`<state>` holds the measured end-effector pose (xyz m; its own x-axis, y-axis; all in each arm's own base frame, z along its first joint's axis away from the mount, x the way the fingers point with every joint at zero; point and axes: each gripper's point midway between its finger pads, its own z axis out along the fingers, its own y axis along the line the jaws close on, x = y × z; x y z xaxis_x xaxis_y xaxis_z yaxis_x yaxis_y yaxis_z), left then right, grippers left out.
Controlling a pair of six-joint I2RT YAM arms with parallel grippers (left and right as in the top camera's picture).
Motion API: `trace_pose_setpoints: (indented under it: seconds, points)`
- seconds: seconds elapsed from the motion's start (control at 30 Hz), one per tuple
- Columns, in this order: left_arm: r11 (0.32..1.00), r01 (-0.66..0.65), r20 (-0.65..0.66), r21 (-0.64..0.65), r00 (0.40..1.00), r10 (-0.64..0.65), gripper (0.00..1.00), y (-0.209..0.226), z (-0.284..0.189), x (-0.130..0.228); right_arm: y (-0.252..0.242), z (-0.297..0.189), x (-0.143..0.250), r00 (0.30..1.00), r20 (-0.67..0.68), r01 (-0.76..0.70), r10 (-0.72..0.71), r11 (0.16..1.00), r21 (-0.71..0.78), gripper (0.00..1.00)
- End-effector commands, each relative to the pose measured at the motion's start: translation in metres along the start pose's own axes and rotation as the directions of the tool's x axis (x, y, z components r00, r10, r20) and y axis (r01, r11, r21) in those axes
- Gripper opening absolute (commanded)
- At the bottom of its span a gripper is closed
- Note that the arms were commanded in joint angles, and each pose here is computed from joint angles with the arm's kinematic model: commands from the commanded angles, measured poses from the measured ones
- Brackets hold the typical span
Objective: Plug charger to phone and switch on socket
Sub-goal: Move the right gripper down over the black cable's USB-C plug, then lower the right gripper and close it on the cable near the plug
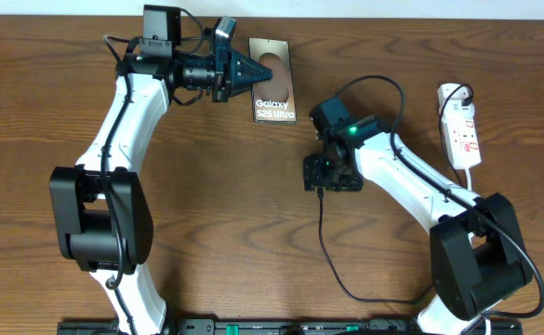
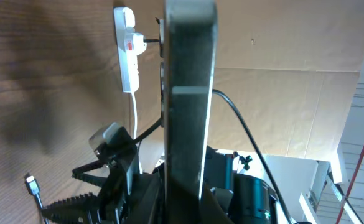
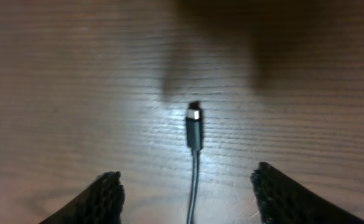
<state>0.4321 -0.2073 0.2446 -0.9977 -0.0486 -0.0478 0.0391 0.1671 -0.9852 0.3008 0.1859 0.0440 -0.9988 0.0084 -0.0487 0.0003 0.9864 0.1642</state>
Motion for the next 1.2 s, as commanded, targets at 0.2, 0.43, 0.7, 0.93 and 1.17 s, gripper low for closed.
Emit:
trace_pose_setpoints:
  seconds: [0.2, 0.43, 0.7, 0.93, 1.17]
  points:
    - [0.999, -0.028, -0.027, 0.040, 0.999, 0.029, 0.07, -0.009, -0.001, 0.005, -0.010, 0.022, 0.015, 0.998, -0.015, -0.061, 0.061, 0.998, 0.012, 0.56]
    - [0.999, -0.028, -0.027, 0.040, 0.999, 0.030, 0.07, -0.009, -0.001, 0.005, -0.006, 0.043, 0.031, 0.998, -0.028, -0.063, 0.062, 0.998, -0.019, 0.50]
    - [0.999, -0.028, -0.028, 0.040, 0.999, 0.029, 0.07, -0.009, -0.001, 0.005, -0.007, 0.048, 0.031, 0.998, 0.013, -0.067, 0.066, 0.997, 0.024, 0.34]
    - [0.999, -0.028, -0.027, 0.040, 0.999, 0.029, 0.07, -0.009, -0.001, 0.005, -0.019, 0.048, 0.031, 0.997, 0.025, -0.069, 0.067, 0.994, 0.085, 0.31]
    - [0.999, -0.028, -0.027, 0.040, 0.999, 0.029, 0.07, -0.009, -0.001, 0.005, -0.019, 0.049, 0.034, 0.998, 0.022, -0.061, 0.060, 0.994, 0.092, 0.25]
